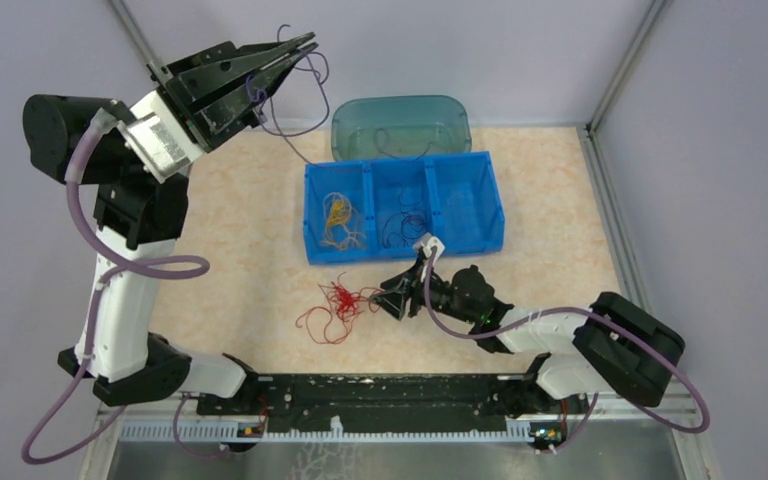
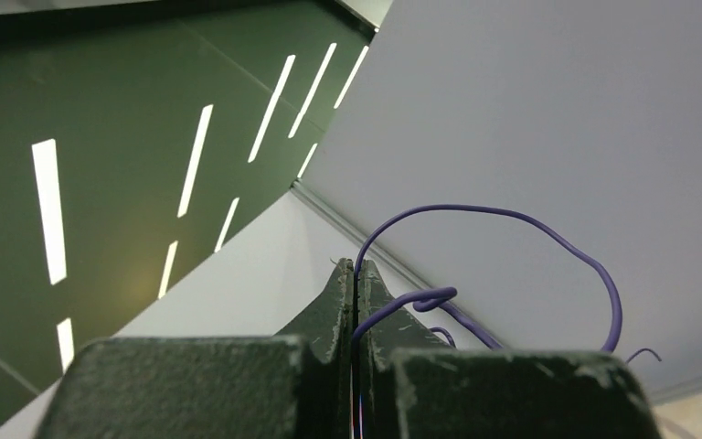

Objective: Untangle the cables

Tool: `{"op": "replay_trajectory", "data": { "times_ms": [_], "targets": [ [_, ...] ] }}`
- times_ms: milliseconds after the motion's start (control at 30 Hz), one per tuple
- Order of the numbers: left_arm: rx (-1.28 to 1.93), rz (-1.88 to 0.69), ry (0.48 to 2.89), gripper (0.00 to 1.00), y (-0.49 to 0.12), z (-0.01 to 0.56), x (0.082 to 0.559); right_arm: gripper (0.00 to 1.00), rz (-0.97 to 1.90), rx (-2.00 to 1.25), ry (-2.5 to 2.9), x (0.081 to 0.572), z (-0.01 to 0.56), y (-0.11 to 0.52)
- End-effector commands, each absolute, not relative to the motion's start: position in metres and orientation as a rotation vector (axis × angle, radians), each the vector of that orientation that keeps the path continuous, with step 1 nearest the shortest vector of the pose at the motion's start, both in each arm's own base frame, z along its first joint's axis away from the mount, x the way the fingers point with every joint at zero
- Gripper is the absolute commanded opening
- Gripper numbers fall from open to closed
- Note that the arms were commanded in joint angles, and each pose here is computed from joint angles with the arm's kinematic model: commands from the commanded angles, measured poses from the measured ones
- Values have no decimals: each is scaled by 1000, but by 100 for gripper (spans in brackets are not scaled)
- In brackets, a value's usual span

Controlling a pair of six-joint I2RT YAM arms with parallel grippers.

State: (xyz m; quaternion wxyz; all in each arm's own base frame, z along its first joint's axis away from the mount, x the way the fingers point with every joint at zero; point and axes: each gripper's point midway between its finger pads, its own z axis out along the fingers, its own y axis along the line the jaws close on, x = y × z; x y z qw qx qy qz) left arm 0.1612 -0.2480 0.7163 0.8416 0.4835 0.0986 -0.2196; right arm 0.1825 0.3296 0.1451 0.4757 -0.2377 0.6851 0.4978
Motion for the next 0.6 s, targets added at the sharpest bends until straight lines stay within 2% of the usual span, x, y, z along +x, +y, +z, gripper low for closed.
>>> {"op": "replay_trajectory", "data": {
  "times_ms": [0, 267, 400, 567],
  "targets": [
    [972, -366, 119, 0, -238, 735, 154, 52, 1193, -585, 1580, 185, 174, 329],
    [1057, -451, 271, 0, -266, 683, 192, 61, 1079, -462, 1591, 202, 194, 308],
    [1084, -562, 413, 0, -289, 639, 220, 61, 967, -336, 1645, 217, 192, 285],
    [1066, -572, 549, 0, -305, 595, 261, 59, 817, -181, 1614, 233, 203, 248]
  ]
}}
